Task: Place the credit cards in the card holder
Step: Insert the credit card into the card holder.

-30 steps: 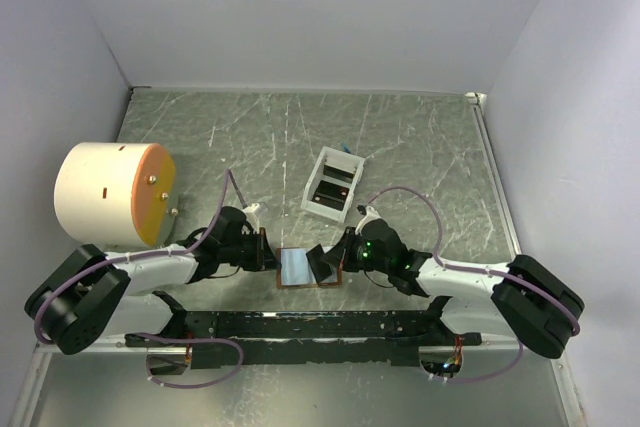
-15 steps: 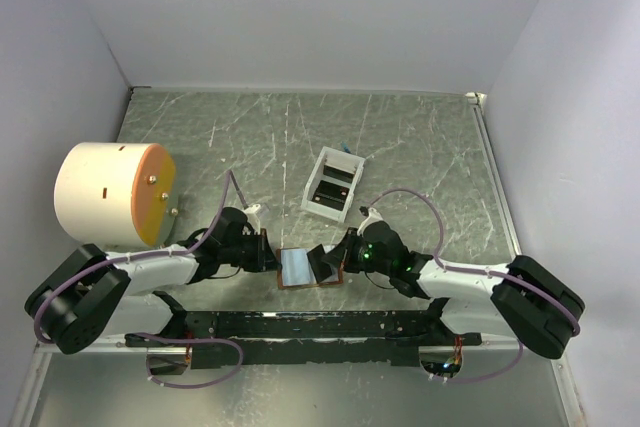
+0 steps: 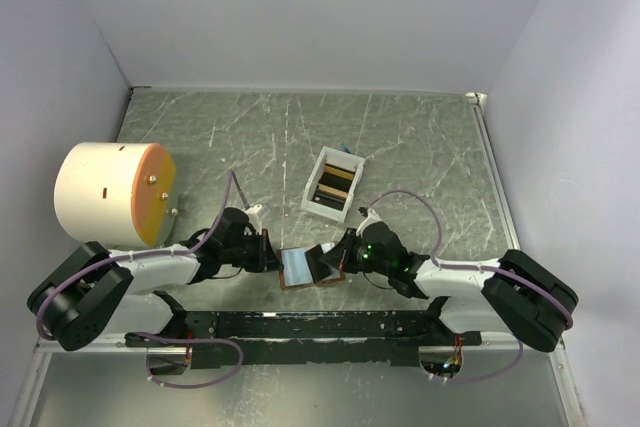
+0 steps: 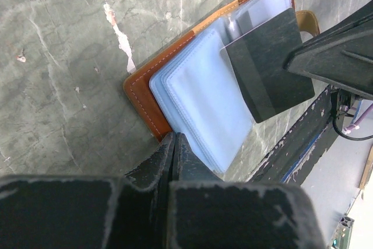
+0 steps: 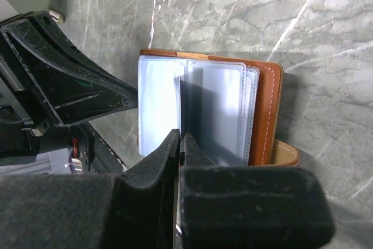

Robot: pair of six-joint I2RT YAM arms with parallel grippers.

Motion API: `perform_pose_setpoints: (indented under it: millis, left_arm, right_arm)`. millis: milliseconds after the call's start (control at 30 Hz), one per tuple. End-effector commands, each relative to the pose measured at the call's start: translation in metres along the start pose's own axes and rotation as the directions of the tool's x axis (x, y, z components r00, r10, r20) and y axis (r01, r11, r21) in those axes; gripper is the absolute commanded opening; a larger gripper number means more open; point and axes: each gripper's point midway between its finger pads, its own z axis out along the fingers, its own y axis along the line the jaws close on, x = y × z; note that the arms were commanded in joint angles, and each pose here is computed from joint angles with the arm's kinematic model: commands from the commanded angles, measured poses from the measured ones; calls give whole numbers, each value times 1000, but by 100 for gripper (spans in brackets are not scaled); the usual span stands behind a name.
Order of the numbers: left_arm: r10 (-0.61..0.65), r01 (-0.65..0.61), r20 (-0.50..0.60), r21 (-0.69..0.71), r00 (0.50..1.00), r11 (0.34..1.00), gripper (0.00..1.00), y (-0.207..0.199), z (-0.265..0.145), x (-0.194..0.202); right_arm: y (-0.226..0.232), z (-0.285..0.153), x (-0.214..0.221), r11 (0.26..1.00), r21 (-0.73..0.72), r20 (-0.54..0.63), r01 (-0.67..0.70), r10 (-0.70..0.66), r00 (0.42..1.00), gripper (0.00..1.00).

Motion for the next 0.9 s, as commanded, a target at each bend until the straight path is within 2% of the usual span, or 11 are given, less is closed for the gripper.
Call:
perform_pose_setpoints:
  millis: [0,567,867]
  left_arm:
    - [3,-4,-11,-35,1000,999,7,7,2,6]
    - [6,-7,-16,-44,1000,999,7,9,3,9]
    - [4,-4,-19,-41,1000,999,7,7,4,10]
  right_arm:
    - [-5,0,8,1000,-5,-18,-6,6,1000,0]
    - [-11,1,-1,1000,11,47,-11,10,999,0]
    - [-12,5,0,1000,11,44,-23,23,999,0]
